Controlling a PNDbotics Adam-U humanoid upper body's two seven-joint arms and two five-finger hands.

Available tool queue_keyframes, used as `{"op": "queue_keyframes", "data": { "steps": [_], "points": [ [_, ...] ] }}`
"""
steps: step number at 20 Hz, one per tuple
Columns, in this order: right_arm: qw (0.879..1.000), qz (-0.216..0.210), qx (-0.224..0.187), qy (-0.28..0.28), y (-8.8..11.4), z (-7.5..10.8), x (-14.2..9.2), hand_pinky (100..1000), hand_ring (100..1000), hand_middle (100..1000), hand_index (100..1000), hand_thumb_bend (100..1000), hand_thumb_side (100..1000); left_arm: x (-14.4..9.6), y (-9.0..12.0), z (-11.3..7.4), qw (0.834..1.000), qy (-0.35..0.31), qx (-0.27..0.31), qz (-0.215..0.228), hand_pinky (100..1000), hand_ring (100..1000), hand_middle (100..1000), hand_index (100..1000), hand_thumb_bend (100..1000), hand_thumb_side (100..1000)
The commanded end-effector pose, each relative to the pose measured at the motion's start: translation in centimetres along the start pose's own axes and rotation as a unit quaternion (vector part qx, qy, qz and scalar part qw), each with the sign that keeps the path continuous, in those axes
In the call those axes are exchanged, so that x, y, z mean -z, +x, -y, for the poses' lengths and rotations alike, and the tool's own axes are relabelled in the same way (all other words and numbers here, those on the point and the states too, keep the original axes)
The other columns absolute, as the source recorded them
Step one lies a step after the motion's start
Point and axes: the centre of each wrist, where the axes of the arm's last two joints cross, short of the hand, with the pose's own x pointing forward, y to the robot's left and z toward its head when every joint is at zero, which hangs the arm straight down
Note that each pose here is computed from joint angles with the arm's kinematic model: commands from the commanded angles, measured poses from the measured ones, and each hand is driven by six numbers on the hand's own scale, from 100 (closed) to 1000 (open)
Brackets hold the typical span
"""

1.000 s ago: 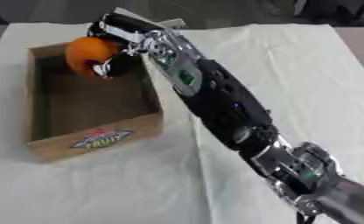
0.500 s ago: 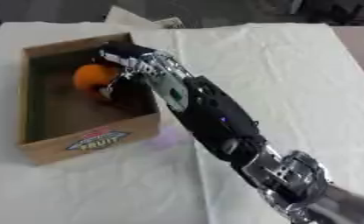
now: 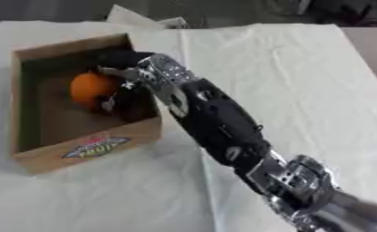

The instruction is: Pick up objects on the table and place them in the box.

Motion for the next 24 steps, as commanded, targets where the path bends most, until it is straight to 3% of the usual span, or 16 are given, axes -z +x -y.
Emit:
{"op": "queue_keyframes", "data": {
  "steps": [1,2,3,7,12,19,22,24],
  "points": [
    [0.999,-0.003,-0.032,-0.018,0.4,1.7,-0.3,899,915,803,1000,218,705,0.6,0.4,0.3,1.000,-0.005,-0.005,0.010,429,551,629,719,100,934],
    [0.999,-0.003,-0.034,-0.022,0.4,1.8,-0.4,904,919,818,1000,251,803,0.6,0.4,0.3,1.000,-0.005,-0.006,0.010,429,551,629,719,100,935],
    [0.999,-0.002,-0.036,-0.026,0.4,1.9,-0.4,908,922,827,1000,307,776,0.6,0.4,0.3,1.000,-0.006,-0.006,0.009,430,551,629,720,100,934],
    [0.998,0.005,-0.038,-0.054,0.6,2.8,-0.8,920,931,851,1000,384,838,0.6,0.4,0.3,1.000,-0.006,-0.007,0.007,429,551,629,721,100,932],
    [0.995,0.022,-0.038,-0.085,1.2,4.2,-1.6,927,936,854,1000,408,868,0.5,0.4,0.3,1.000,-0.007,-0.007,0.006,429,551,629,722,100,928],
    [0.989,0.054,-0.023,-0.138,1.7,6.4,-3.6,914,920,809,1000,246,857,0.5,0.4,0.2,1.000,-0.005,-0.005,0.004,429,550,628,721,100,928],
    [0.980,0.063,-0.036,-0.183,0.9,8.1,-5.7,901,906,779,1000,121,870,0.4,0.4,0.0,1.000,-0.001,-0.001,0.004,428,549,628,720,100,929],
    [0.974,0.061,-0.041,-0.214,0.1,8.8,-7.3,895,900,778,1000,100,870,0.3,0.4,-0.1,1.000,0.002,0.002,0.002,428,549,627,720,100,928]
  ]
}}
